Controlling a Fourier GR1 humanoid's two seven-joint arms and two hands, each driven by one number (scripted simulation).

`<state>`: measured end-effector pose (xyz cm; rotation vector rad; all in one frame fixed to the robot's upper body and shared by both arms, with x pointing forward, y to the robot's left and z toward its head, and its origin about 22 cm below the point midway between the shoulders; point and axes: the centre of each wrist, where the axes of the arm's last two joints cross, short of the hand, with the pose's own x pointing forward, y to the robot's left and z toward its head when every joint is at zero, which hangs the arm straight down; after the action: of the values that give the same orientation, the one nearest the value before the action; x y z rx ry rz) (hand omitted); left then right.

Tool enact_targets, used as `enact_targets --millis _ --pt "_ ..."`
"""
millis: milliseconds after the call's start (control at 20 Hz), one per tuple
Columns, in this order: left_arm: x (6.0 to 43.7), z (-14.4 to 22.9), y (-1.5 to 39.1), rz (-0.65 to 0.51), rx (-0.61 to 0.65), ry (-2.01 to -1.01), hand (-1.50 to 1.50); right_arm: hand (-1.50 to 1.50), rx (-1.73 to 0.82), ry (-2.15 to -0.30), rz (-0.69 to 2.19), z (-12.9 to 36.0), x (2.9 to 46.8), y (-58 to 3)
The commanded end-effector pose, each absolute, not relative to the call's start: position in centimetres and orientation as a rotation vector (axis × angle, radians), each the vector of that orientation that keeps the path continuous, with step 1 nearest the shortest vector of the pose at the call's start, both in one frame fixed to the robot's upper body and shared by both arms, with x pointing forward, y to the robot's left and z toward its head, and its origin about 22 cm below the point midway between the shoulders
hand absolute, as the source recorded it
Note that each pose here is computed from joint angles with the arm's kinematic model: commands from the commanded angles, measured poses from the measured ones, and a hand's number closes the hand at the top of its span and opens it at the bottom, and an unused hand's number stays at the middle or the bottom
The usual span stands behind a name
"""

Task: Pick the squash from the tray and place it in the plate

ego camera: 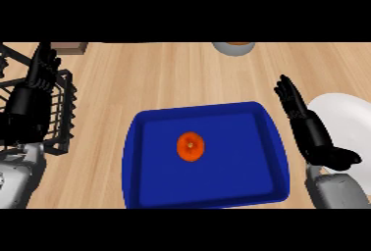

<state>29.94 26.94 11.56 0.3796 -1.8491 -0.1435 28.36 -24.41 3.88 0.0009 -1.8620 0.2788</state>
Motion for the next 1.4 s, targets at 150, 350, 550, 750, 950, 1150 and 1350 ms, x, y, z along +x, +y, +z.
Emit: enact_targets --millis 150,350,550,750,950,1150,1350 --pt "27.8 4.3 27.1 -0.087 0.346 -1.526 0.0 1.5 0.084 -1.79 0.062 4.3 27.3 -15.0" --pt "26.7 1.7 27.5 -0.055 0.321 -1.375 0.0 1.5 -0.584 -1.748 0.613 4.3 28.9 -24.8" --pt "25.5 -0.9 26.6 -0.016 0.265 -1.279 0.0 1.5 -0.699 -1.748 0.331 0.1 25.8 -17.8" --pt "25.5 -0.4 26.0 -0.032 0.236 -1.292 0.0 -1.5 -0.368 -1.803 -0.129 0.5 23.9 -13.3" --pt "25.3 -1.4 23.9 -0.03 0.252 -1.296 0.0 -1.5 -0.275 -1.871 0.201 -4.2 20.2 -10.9" --pt "23.7 -2.1 24.6 -0.029 0.251 -1.286 0.0 -1.5 -0.478 -1.745 0.472 -3.5 22.2 -11.2" --pt "23.7 -2.4 25.8 -0.035 0.252 -1.267 0.0 -1.5 -0.659 -1.631 0.635 -2.0 23.7 -12.0"
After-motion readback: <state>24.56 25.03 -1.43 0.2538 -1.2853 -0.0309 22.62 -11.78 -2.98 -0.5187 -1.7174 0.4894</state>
